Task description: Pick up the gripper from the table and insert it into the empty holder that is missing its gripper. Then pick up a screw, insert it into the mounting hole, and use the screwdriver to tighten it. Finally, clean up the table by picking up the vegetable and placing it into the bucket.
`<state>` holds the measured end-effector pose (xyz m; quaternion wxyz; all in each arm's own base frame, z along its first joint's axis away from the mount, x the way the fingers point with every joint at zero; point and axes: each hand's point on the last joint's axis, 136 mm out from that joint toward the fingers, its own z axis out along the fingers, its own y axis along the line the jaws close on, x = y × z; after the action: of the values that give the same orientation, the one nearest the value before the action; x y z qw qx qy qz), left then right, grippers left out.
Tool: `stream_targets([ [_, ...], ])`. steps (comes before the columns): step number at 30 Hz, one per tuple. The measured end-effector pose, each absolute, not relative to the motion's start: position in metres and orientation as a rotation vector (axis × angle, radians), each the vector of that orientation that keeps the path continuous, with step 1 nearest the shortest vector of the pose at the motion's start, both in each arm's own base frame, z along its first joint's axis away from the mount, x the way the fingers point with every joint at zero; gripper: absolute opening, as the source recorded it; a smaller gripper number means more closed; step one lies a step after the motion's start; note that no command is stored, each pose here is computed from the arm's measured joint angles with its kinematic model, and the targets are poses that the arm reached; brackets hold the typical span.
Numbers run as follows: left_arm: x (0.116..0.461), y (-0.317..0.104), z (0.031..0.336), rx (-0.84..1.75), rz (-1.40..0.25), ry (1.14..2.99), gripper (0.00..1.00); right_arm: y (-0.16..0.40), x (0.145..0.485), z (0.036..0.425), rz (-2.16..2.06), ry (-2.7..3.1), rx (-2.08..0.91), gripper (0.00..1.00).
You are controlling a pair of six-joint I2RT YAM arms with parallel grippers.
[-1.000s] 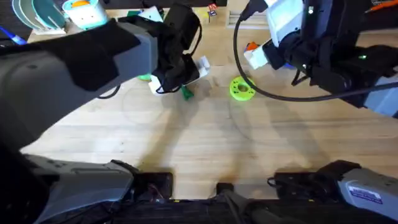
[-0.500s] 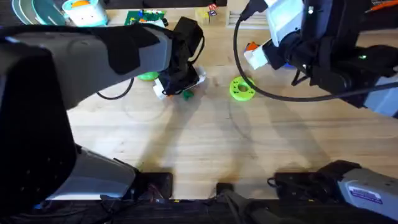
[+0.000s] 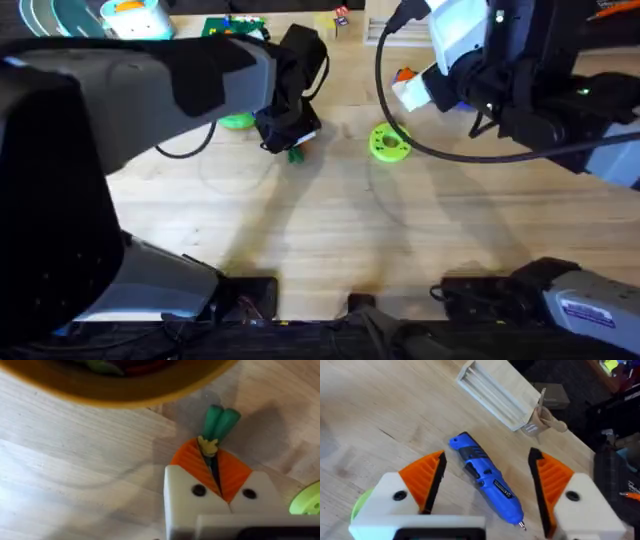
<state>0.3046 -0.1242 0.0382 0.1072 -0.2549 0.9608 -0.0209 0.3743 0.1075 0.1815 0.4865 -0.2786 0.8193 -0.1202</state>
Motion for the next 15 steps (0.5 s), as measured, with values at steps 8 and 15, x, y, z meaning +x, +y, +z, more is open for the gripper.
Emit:
stream_targets([
  [8, 0.322, -0.138, 0.123, -0.654, -0.144, 2.811, 0.022, 0.107, 0.374, 0.182, -0.292, 1.993, -0.678, 0.994],
  [15, 0.324, -0.102, 0.223, -0.607, -0.069, 2.608, 0.021, 0.107, 0.374, 0.181, -0.293, 1.993, -0.678, 0.995],
])
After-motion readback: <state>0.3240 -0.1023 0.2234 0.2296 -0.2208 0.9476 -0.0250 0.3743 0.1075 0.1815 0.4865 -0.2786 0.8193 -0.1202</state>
